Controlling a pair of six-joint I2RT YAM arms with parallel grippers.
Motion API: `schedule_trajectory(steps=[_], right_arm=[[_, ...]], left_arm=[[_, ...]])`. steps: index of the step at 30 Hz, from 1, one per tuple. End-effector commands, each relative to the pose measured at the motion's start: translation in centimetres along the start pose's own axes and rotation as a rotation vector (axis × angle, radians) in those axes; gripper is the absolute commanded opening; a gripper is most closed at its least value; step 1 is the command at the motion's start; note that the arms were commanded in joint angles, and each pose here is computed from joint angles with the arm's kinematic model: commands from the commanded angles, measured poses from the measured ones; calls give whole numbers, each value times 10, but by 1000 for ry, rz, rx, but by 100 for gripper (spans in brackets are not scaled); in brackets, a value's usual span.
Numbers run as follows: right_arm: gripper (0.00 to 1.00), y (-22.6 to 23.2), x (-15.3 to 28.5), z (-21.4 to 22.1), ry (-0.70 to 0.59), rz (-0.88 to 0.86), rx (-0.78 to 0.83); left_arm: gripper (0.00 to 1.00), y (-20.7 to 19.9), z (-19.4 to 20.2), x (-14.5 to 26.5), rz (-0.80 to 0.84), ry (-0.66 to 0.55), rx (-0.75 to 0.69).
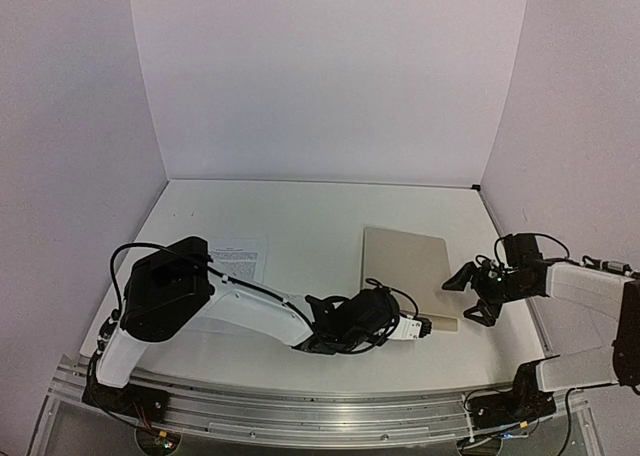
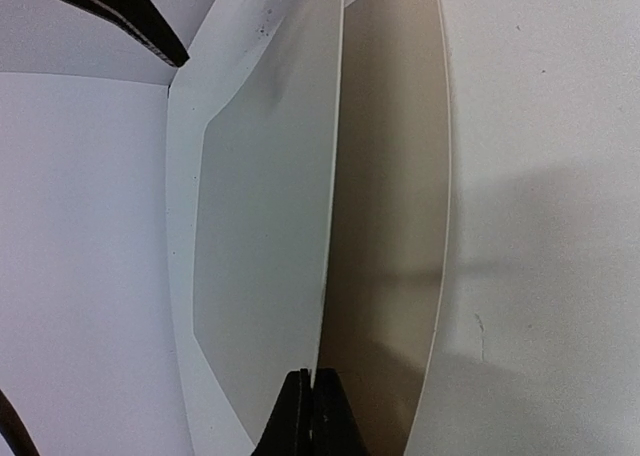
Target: Put the files into the folder
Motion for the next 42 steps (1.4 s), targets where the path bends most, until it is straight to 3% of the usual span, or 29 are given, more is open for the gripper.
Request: schedule_trajectory(steps=[1, 5, 12, 16, 18, 19, 20, 24, 26, 30, 35, 37, 40, 41, 42], right_arm=[[98, 6, 0, -6, -7, -11, -39], [98, 1, -6, 1, 14, -41, -65], [80, 12, -10, 6, 70, -189, -101], [41, 24, 0, -1, 26, -226, -83], [15, 32, 8, -6, -16, -240, -68], [4, 37, 14, -10, -44, -236, -58], [1, 37, 15, -10, -42, -228, -59], [0, 51, 43, -22, -106, -59, 43], [0, 64, 64, -28, -158, 7, 88], [0, 91, 98, -33, -254, 69, 154], [0, 130, 111, -16, -276, 99, 266], [0, 158, 94, 0, -191, 123, 400], [0, 178, 77, 11, -153, 187, 499], [0, 194, 51, 29, -101, 309, 570], [0, 197, 46, 30, -124, 367, 578]], left_arm=[[0, 40, -16, 19, -74, -85, 106], [0, 42, -17, 22, -59, -89, 134], [0, 41, -18, 21, -54, -95, 138], [0, 40, -18, 21, -41, -98, 141], [0, 35, -19, 22, 23, -97, 153], [6, 34, -21, 25, 91, -99, 185], [10, 32, -22, 28, 138, -91, 204], [66, 44, -23, 53, 370, -82, 349], [79, 57, -25, 71, 447, -111, 382], [87, 88, -14, 107, 675, -216, 494], [87, 122, 40, 120, 847, -173, 806], [87, 134, 78, 118, 840, -114, 990], [87, 137, 101, 119, 833, -76, 1114], [87, 144, 134, 115, 822, -34, 1272], [87, 142, 142, 115, 827, -24, 1300]])
Point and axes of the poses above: each gripper's point midway between its finger pads, its own x axis back along the fingers, its own y axis along the line the jaws close on, z = x × y, the point moved 7 cm from there along x, back along the fingers, and after that the axes turned 1 degree about x, right-handed, at the moved point
